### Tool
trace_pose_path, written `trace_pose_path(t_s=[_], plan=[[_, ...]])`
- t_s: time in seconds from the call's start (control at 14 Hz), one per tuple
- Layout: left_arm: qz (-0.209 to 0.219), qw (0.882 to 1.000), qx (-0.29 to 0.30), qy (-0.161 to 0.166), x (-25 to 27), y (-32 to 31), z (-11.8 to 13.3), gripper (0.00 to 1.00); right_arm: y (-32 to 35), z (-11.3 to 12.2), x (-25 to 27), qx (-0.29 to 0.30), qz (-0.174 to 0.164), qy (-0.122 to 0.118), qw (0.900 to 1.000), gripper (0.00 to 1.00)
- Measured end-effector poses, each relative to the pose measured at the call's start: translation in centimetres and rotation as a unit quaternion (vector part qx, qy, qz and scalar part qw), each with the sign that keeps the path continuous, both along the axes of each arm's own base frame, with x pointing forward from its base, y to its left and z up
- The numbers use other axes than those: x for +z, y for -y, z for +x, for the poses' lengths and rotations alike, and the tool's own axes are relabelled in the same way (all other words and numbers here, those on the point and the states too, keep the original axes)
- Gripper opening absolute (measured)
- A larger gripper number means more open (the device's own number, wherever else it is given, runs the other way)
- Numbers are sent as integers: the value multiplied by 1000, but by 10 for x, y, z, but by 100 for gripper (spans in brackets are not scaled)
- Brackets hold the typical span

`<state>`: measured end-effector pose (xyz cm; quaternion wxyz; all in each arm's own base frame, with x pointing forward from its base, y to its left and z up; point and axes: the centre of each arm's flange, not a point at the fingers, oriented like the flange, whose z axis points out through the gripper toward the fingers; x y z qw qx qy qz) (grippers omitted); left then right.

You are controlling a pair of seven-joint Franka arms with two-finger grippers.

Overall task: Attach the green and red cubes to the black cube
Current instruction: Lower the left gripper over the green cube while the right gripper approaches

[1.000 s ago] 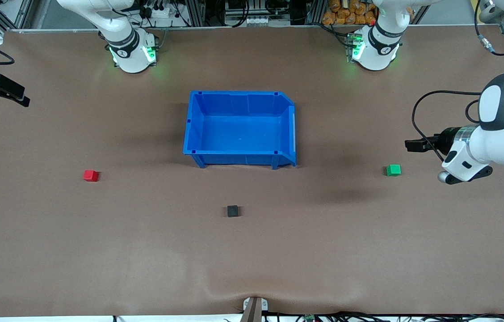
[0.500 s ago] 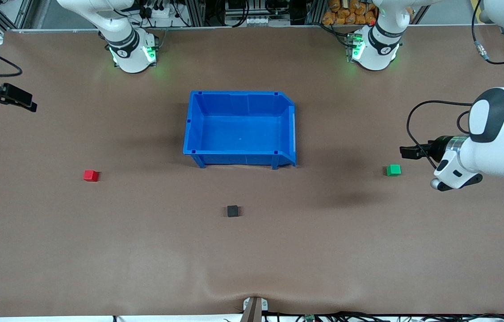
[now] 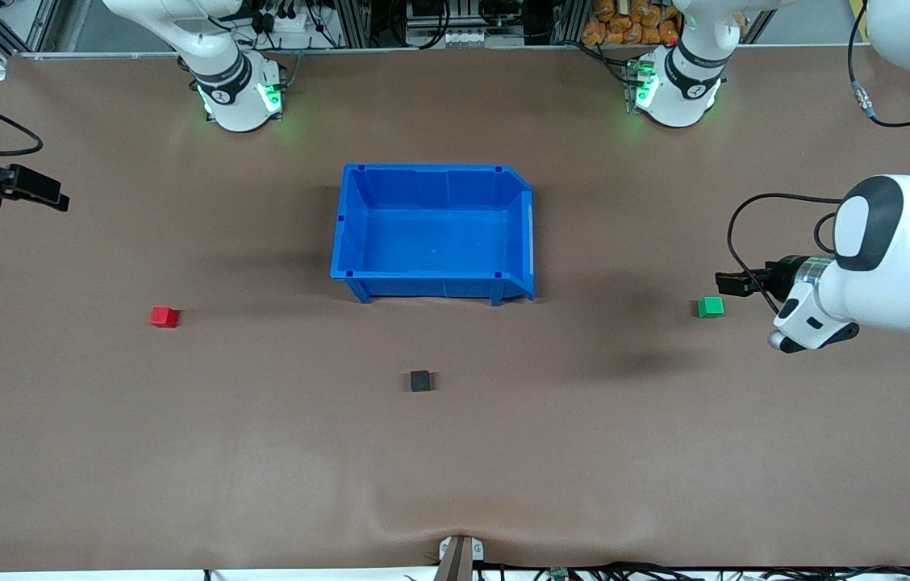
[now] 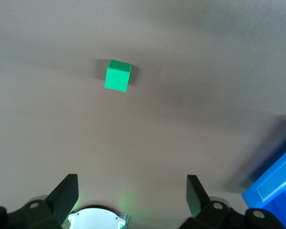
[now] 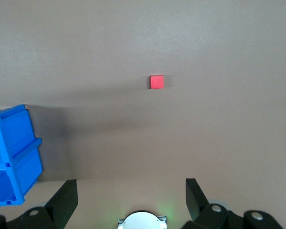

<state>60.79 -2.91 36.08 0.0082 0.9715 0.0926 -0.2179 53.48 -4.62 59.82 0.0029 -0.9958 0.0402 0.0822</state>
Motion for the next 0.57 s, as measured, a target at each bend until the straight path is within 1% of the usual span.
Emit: trace_pose_path(t_s=[0.21, 0.57], plan=[[2, 1000, -1, 0, -8, 0, 2, 100, 6, 2, -4, -6, 0, -1, 1000, 100], [3, 1000, -2, 4, -15, 0, 5, 100, 15, 13, -19, -13, -2, -1, 1000, 100]])
